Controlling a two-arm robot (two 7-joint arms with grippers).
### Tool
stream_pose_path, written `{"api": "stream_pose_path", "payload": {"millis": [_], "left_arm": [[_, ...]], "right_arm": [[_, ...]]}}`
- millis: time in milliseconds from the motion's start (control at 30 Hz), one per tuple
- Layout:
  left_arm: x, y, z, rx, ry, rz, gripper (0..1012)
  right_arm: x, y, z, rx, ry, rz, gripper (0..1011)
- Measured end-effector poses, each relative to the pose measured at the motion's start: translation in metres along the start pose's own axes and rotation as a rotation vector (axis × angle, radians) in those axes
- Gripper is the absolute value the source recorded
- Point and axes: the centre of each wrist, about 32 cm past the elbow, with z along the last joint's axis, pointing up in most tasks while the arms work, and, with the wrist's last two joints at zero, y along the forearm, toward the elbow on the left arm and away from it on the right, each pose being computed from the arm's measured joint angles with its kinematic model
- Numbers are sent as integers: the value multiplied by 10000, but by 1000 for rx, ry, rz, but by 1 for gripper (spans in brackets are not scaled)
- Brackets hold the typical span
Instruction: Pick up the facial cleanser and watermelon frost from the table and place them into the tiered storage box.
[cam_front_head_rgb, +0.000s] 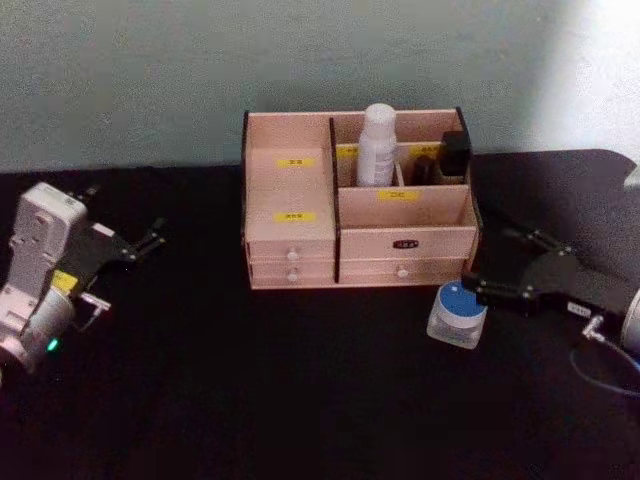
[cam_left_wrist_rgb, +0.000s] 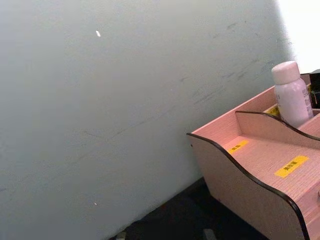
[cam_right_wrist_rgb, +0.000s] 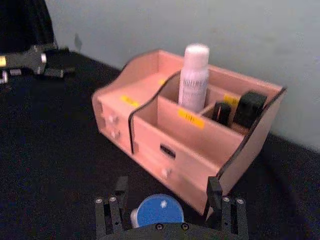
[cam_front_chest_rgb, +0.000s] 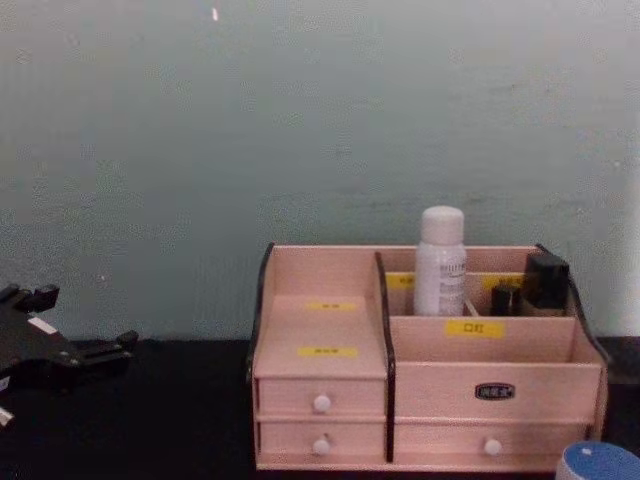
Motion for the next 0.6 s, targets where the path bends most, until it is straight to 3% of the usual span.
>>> {"api": "stream_pose_path", "payload": {"millis": [300, 600], "left_arm": [[0, 0, 0, 0, 0, 0, 1001], [0, 0, 0, 0, 0, 0, 1001]], "right_arm": [[-30, 22, -87, -90, 35, 18, 1000], [-16, 87, -119, -146, 63, 21, 1000]]}}
